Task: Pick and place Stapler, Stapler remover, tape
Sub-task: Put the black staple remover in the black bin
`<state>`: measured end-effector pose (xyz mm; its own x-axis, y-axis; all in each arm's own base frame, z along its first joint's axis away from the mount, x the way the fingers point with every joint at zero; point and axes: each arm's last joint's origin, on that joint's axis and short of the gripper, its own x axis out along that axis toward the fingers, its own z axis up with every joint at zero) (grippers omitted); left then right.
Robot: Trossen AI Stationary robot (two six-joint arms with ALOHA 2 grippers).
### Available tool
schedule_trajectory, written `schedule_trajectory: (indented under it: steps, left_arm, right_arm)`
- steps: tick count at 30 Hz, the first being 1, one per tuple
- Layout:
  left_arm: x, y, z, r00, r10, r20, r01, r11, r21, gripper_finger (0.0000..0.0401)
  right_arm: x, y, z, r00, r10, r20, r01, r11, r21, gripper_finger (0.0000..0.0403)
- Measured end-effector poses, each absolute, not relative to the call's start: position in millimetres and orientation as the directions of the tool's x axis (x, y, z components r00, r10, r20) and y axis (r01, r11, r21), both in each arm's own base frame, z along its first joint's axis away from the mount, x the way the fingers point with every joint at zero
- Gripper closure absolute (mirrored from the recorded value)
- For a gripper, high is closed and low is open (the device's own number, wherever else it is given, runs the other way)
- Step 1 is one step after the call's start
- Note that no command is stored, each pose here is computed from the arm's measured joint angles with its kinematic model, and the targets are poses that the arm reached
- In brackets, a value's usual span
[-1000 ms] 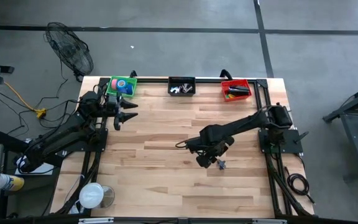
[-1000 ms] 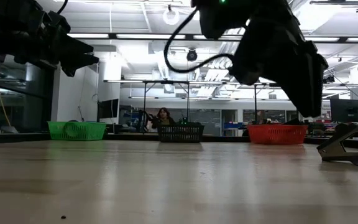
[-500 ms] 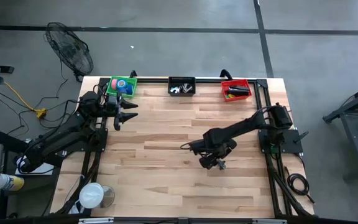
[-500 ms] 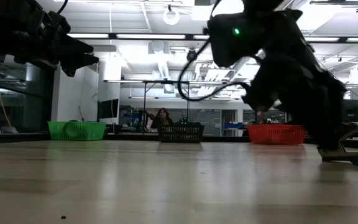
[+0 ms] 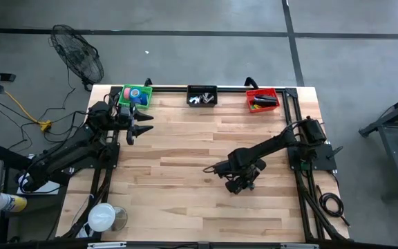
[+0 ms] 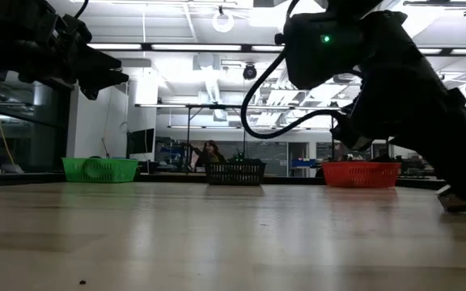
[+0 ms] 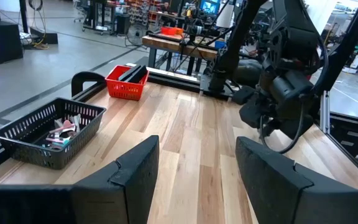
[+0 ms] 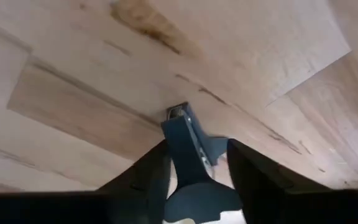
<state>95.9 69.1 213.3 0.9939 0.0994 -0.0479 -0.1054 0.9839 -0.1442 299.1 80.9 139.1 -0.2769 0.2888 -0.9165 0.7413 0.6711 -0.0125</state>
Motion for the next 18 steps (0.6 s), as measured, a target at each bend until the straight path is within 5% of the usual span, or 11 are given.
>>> schedule_trajectory:
  steps: [6, 18]
  left_arm:
    - [95.9, 69.1, 213.2, 0.994, 0.099, -0.048, -0.106, 0.983, -0.147, 0.0190]
    - [95.9, 69.1, 213.3, 0.994, 0.100, -0.048, -0.106, 0.983, -0.147, 0.0190]
  right_arm:
    - [297.4, 86.5, 139.6, -0.282, 0.287, -0.916, 0.704, 0.710, 0.006, 0.0341]
    - [296.8, 78.4, 157.0, -0.189, 0.169, -0.967, 0.690, 0.724, -0.009, 0.0344]
